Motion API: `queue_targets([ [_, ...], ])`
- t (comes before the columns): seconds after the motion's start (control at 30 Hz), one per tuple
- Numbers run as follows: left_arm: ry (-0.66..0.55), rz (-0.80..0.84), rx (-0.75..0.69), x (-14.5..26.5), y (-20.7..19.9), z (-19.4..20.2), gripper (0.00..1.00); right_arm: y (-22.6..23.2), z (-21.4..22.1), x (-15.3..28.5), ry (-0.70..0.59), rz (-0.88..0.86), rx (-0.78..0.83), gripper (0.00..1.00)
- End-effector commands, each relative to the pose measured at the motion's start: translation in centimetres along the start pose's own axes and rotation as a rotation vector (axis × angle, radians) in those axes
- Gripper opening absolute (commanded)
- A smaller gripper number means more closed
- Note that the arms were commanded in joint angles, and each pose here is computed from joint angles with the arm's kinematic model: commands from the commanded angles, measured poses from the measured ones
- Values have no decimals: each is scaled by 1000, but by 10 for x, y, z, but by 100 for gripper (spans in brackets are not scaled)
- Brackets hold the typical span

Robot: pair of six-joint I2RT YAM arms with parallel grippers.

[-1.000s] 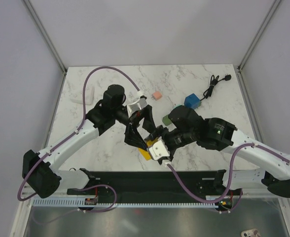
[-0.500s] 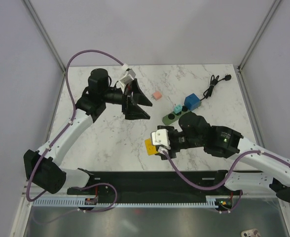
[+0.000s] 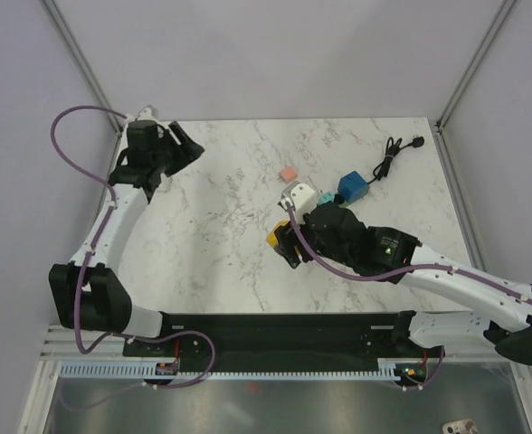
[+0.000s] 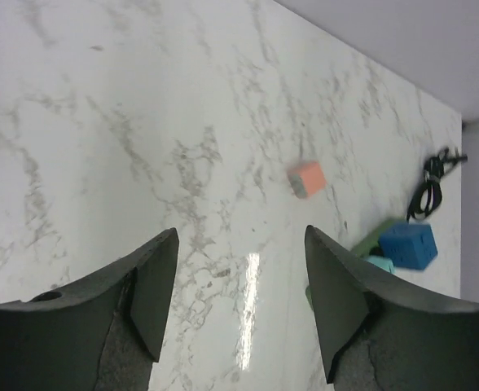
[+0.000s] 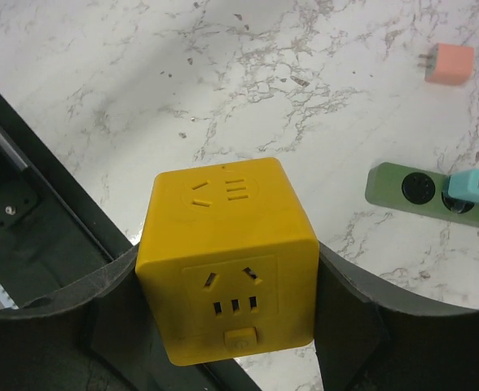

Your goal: Insert the plug

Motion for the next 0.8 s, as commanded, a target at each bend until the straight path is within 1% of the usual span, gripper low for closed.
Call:
queue_targets([
  [0.0, -108, -210, 300, -12, 47, -24, 70, -8, -16, 4, -103, 130, -234, 0],
  [0.03, -114, -250, 363, -13, 67, -32, 71, -8, -17, 4, -111, 142, -257, 0],
  [0.1, -68, -305, 464, -23, 86, -25, 75, -8, -19, 2, -117, 141, -266, 0],
  [0.17, -58, -380, 554, -34, 111, -22, 75, -9, -23, 3, -126, 150, -272, 0],
  [0.23, -62, -455, 615, -40, 136, -19, 75, -11, -27, 4, -136, 153, -277, 0],
  [0.27, -69, -473, 643, -43, 143, -19, 79, -11, -28, 4, -140, 151, -275, 0],
  [0.37, -93, -493, 686, -51, 165, -26, 84, -11, -31, 2, -148, 139, -267, 0],
  [0.53, -135, -471, 708, -64, 185, -28, 84, -10, -29, -8, -124, 138, -255, 0],
  [0.67, -190, -453, 740, -72, 200, -31, 84, -9, -30, -14, -118, 132, -237, 0],
  [0.77, -201, -444, 749, -79, 211, -30, 82, -12, -29, -19, -112, 147, -207, 0],
])
Point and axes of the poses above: each gripper's point midway between its finger pads, its own x axis back along the fingers, its own y axis along the line the jaws close on, z = x × y, the point moved 9 cm from there along x, back along the fingers, and after that the axes turned 14 degrees about x, right-handed, at the moved point
